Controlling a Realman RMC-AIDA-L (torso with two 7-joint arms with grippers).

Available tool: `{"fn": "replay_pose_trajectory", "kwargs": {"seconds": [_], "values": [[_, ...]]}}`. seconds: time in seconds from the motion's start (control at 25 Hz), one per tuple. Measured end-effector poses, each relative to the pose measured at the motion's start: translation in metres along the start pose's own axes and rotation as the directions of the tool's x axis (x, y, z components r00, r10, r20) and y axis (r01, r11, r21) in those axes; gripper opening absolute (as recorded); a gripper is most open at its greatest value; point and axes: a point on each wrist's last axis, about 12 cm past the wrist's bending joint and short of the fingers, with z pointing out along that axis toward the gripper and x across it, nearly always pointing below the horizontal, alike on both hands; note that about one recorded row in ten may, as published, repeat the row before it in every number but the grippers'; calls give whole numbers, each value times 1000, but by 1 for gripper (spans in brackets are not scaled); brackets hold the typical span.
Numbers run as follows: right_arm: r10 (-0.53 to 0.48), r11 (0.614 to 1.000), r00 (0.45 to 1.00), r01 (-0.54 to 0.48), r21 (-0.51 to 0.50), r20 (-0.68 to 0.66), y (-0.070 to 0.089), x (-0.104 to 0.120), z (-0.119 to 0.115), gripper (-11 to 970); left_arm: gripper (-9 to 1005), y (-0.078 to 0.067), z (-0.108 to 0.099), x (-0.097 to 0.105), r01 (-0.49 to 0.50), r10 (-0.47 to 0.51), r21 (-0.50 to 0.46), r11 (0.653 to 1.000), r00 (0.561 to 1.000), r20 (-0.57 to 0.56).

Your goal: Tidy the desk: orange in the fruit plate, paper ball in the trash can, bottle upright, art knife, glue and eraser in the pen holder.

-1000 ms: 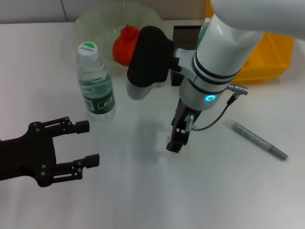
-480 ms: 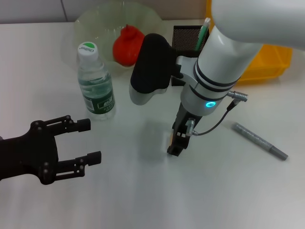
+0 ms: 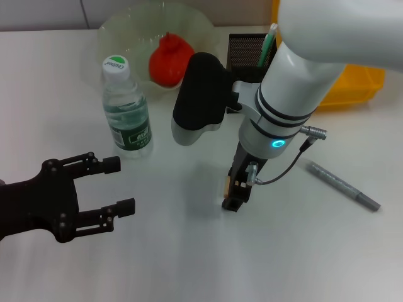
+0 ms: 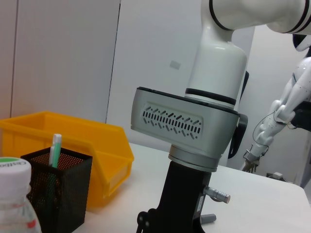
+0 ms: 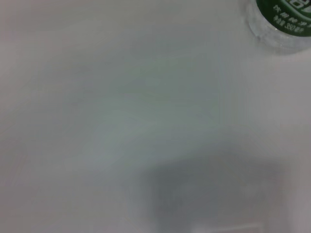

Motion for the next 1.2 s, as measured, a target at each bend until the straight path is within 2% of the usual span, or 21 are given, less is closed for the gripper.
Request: {"fn": "replay_pose_trajectory", "kwargs": {"seconds": [0.36, 0.52, 0.56, 0.6, 0.72, 0.76, 0.8, 0.96, 1.12, 1.16, 1.2], "values": [[9, 1000, 1000, -9, -5, 5, 1, 0, -2, 514, 757, 0, -2, 1, 3, -3, -12, 1000, 1000, 2], [20, 1000, 1000, -20, -2, 19, 1, -1, -11, 425, 757, 0, -4, 2, 7, -7, -20, 1000, 1000, 3], [41, 999, 997, -42, 19, 60, -4, -1, -24, 403, 757, -1, -4, 2, 8, -8, -20, 1000, 1000, 3], [41, 999, 997, -42, 19, 60, -4, -1, -24, 403, 757, -1, -4, 2, 8, -8, -20, 1000, 1000, 3], [85, 990, 985, -100, 96, 150, -16, 6, -54, 401, 756, -1, -5, 4, 10, -10, -21, 1000, 1000, 2], [120, 976, 968, -156, 154, 221, -24, 12, -74, 401, 756, -1, -6, 4, 8, -8, -23, 1000, 1000, 3], [120, 976, 968, -156, 154, 221, -24, 12, -74, 403, 756, -1, -6, 4, 8, -8, -23, 1000, 1000, 3], [179, 931, 911, -279, 236, 372, -43, 28, -107, 413, 756, 0, -6, 4, -4, 5, -28, 1000, 1000, 6], [199, 900, 875, -342, 271, 442, -54, 39, -113, 423, 756, 0, -5, 4, -5, 5, -26, 1000, 1000, 7], [208, 881, 872, -363, 302, 443, -60, 46, -110, 425, 756, 0, -5, 4, -5, 5, -26, 1000, 1000, 7], [208, 881, 872, -363, 302, 443, -60, 46, -110, 428, 756, 0, -5, 4, -4, 4, -25, 1000, 1000, 8]]}}
